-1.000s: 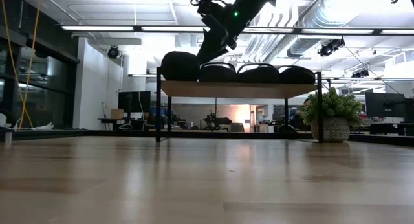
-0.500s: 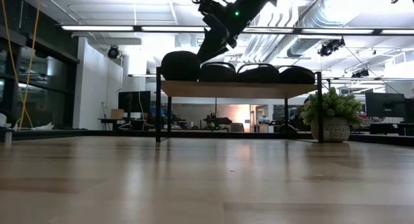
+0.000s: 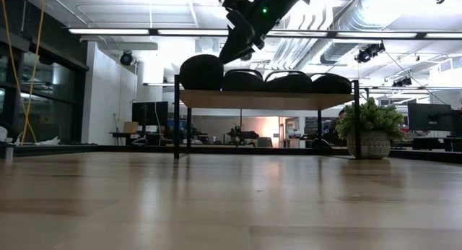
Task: Pick and place slides into the shelf
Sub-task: Adjust the black slippers on the shelf
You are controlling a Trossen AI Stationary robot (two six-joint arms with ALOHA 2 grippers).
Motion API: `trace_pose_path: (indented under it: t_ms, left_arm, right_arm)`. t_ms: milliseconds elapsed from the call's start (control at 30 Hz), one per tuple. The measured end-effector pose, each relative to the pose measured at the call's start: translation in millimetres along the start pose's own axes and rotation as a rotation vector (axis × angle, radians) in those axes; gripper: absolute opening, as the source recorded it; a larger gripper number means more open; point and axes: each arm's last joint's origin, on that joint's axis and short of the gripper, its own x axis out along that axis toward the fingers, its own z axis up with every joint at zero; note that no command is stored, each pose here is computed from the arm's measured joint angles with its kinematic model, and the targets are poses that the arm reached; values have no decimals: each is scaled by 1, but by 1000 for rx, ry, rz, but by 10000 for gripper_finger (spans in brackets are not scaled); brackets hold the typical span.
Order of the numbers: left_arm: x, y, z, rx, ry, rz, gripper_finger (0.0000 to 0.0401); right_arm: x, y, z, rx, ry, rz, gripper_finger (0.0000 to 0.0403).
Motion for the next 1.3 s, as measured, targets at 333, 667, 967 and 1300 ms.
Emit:
trace_pose_path:
  t_ms: [333, 667, 967, 1300]
  left_arm:
    - [0, 0, 0, -1, -1, 0, 177]
    - [0, 0, 0, -1, -2, 0, 177]
    - [0, 0, 0, -1, -2, -2, 177]
    - [0, 0, 0, 0, -1, -4, 177]
  right_arm:
    - [-1, -8, 15, 47, -166, 48, 142]
    - [29, -6, 2, 72, -107, 134, 142]
    - [55, -8, -18, 129, 17, 143, 142]
    - [57, -10, -21, 186, 38, 158, 142]
